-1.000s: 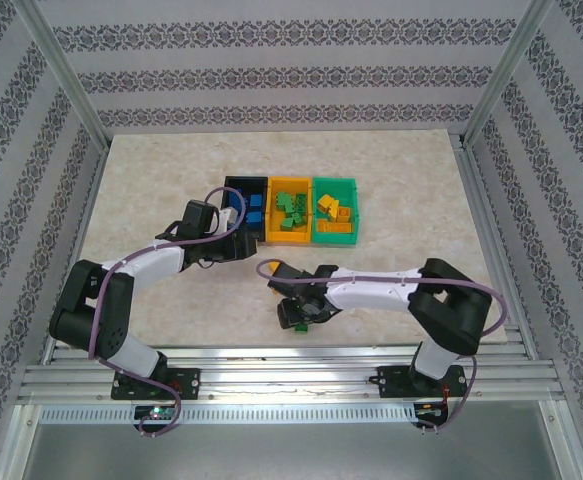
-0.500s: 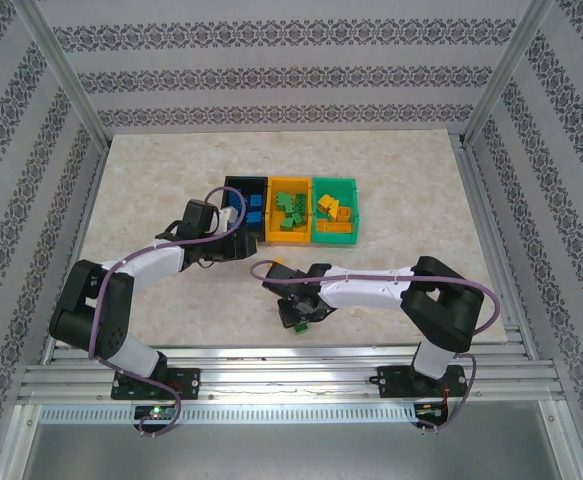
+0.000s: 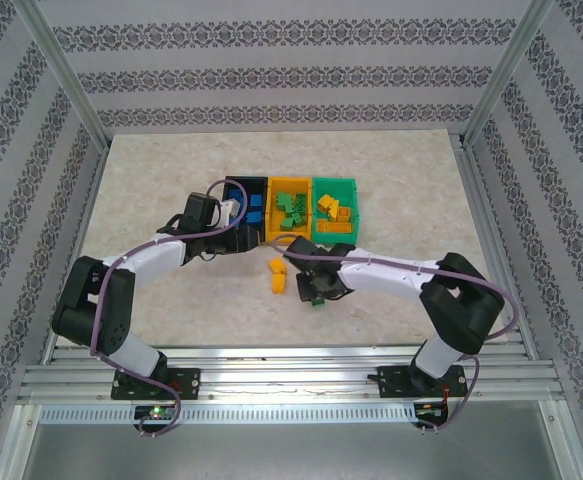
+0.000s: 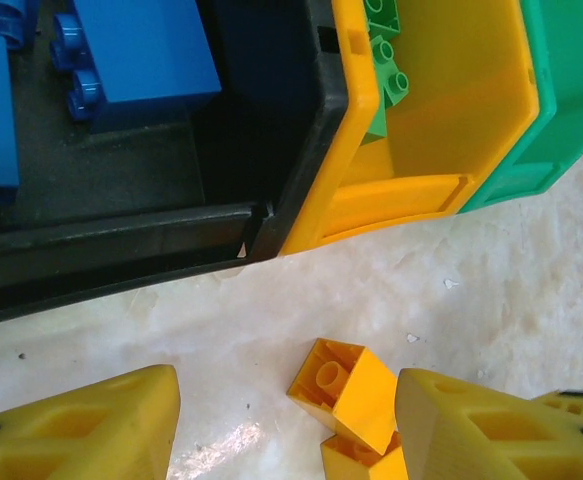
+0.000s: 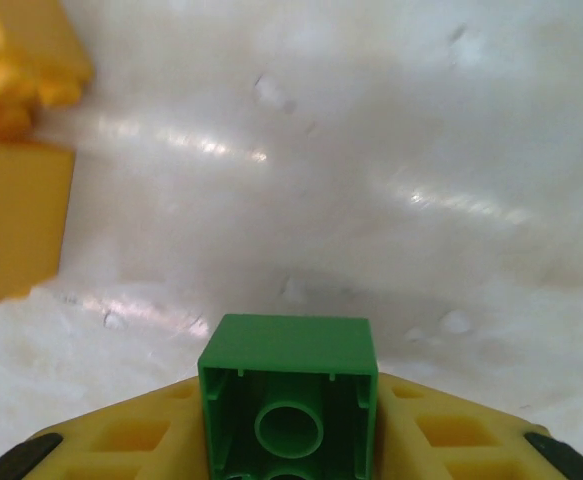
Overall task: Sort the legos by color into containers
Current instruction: Place the lego in the container.
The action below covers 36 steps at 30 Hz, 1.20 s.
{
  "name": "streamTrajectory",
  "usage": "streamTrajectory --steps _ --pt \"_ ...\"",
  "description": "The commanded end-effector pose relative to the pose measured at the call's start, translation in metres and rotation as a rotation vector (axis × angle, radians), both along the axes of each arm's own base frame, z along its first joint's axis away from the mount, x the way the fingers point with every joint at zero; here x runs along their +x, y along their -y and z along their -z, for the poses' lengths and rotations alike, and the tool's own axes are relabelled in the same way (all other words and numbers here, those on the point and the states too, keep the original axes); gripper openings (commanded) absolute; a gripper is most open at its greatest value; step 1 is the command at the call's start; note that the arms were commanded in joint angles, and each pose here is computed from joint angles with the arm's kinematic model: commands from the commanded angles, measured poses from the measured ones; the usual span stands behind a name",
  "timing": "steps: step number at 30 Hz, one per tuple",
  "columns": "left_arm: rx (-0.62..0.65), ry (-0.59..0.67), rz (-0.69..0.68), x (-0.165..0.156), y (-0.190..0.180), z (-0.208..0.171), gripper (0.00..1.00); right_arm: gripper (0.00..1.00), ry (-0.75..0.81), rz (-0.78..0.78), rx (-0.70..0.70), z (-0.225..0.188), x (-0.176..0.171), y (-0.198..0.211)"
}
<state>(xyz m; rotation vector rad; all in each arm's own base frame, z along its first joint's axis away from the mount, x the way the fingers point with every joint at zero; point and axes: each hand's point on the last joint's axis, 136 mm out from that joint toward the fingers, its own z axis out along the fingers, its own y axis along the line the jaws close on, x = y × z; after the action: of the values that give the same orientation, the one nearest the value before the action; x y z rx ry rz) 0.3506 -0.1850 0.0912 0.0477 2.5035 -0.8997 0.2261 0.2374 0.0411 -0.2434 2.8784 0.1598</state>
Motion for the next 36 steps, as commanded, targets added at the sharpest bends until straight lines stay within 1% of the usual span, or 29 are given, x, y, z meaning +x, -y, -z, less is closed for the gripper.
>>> streamTrajectory --steps 1,5,10,15,21,27,31,36 --pt "0.023 0.019 0.014 -0.005 0.0 -0.007 0.59 0.4 0.081 -0.005 0.018 -0.021 0.022 0.012" --pt "0.021 0.021 0.0 -0.007 -0.002 -0.007 0.59 0.38 0.125 0.033 0.083 -0.041 0.042 0.021" --pt "0.03 0.034 -0.014 -0.008 -0.005 -0.012 0.59 0.38 0.206 0.06 0.115 -0.069 0.061 0.038" --pt "0.035 0.033 -0.014 -0.007 -0.005 -0.015 0.59 0.38 0.27 0.098 0.162 -0.096 0.073 0.055" --pt "0.04 0.037 -0.021 -0.008 -0.007 -0.017 0.59 0.38 0.393 0.136 0.218 -0.131 0.093 0.071" --pt "0.031 0.043 -0.031 -0.006 -0.006 -0.024 0.59 0.38 0.479 0.134 0.272 -0.162 0.124 0.063" --pt "0.035 0.043 -0.033 -0.007 -0.007 -0.027 0.59 0.38 0.522 0.102 0.322 -0.179 0.145 0.045" --pt "0.05 0.065 -0.053 -0.01 -0.013 -0.036 0.59 0.38 0.535 0.066 0.38 -0.189 0.171 0.021"
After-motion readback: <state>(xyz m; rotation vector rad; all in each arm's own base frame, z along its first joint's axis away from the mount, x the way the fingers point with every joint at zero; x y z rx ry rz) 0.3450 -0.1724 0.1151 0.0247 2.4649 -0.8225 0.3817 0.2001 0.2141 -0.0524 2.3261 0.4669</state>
